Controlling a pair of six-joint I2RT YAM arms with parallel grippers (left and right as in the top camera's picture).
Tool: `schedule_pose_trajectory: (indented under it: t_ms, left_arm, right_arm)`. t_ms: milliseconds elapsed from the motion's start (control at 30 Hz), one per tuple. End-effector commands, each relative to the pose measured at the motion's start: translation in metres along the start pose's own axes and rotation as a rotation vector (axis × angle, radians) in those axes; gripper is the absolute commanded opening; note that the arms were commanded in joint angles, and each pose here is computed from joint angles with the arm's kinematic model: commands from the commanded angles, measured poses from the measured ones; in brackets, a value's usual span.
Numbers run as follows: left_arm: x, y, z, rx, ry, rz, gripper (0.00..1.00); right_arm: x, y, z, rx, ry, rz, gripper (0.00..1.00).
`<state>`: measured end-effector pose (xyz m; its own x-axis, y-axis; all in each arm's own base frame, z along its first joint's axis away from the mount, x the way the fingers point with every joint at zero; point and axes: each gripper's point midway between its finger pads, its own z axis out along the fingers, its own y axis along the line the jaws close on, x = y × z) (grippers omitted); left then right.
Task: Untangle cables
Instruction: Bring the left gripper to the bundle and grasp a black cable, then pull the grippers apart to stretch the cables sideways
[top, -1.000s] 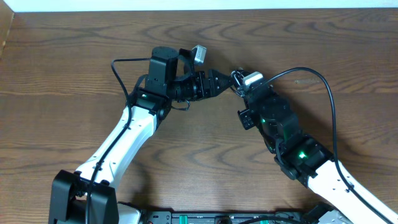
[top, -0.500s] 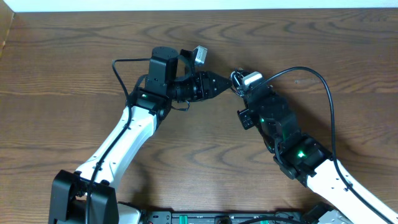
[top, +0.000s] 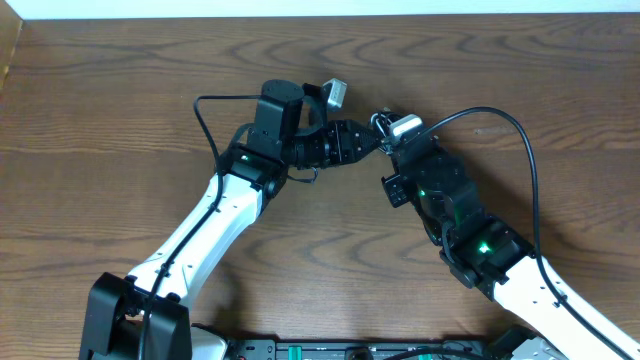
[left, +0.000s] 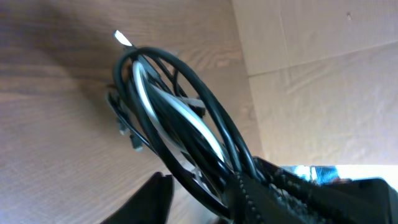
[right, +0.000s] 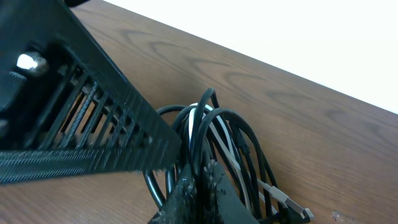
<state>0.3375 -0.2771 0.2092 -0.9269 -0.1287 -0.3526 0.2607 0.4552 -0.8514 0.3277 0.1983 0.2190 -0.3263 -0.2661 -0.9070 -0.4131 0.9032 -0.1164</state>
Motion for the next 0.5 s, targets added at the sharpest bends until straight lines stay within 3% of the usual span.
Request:
schedule_pose_trajectory:
  t_ms: [0, 100, 333, 467]
  left_arm:
    - [-0.003, 0.006, 0.000, -0.030, -0.024, 0.014, 0.19]
    - [-0.003, 0.008, 0.001, -0.032, -0.022, 0.034, 0.08]
    - [-0.002, 0.015, 0.003, -0.053, -0.018, 0.042, 0.08]
    - [0.003, 0.038, 0.000, -0.161, -0.016, 0.045, 0.08]
  right_arm:
    - [-0.011, -0.005, -0.002, 0.018, -0.028, -0.002, 0.01]
    - [-0.012, -0.005, -0.002, 0.018, -0.029, -0.002, 0.01]
    - [-0.012, -0.006, -0.002, 0.028, -0.030, -0.001, 0.01]
    - [-0.014, -0.032, -0.005, 0.177, -0.037, 0.005, 0.01]
